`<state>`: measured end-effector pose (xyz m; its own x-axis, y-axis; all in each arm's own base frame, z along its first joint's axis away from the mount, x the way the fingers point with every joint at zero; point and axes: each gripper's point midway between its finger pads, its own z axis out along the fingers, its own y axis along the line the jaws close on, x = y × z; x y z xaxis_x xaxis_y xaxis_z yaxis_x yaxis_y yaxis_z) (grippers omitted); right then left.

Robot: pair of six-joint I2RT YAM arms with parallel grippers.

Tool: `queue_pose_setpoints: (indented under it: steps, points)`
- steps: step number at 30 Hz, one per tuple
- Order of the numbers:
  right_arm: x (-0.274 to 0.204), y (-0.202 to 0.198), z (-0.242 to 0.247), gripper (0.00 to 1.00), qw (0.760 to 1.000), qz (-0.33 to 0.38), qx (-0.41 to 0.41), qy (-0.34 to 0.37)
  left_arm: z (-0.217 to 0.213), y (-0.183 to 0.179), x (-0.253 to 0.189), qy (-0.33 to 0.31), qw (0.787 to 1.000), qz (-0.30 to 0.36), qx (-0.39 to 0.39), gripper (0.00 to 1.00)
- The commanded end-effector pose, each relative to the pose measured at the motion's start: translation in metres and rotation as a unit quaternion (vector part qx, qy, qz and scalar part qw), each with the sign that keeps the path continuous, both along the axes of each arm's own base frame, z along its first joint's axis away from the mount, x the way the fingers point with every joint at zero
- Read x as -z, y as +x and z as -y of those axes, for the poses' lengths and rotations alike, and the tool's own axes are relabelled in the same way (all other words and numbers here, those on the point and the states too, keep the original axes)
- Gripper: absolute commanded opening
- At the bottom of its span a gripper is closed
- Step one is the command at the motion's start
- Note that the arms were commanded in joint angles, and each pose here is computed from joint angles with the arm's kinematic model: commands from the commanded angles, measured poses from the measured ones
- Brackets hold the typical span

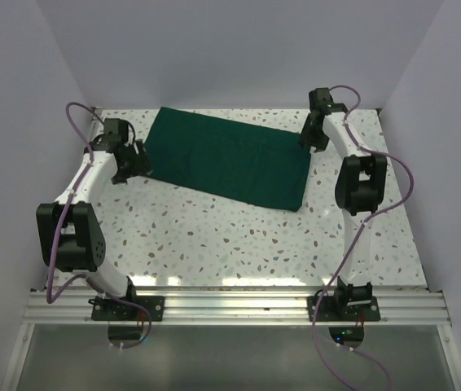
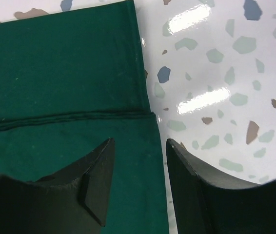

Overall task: Open and lay out the surgical kit
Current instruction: Open the surgical kit at the center of the board.

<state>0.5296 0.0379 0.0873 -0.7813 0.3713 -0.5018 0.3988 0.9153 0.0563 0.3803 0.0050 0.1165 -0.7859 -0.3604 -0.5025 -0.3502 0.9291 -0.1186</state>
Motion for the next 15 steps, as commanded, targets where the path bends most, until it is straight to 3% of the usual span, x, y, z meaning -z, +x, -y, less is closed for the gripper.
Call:
queue_pose_setpoints:
  steps: [1,11,15]
  points:
    - [0.017,0.008,-0.007,0.51,1.000,-0.012,-0.006,0.010,-0.002,0.001,-0.009,0.014,1.000,0.008,0.007,0.77]
    - [0.031,0.008,0.007,0.46,0.999,-0.031,0.009,-0.027,-0.004,-0.003,-0.007,0.017,1.000,0.003,0.001,0.77]
    - [0.037,0.002,0.010,0.28,0.999,-0.041,0.011,-0.033,-0.005,-0.002,-0.005,0.019,1.000,0.002,0.000,0.77]
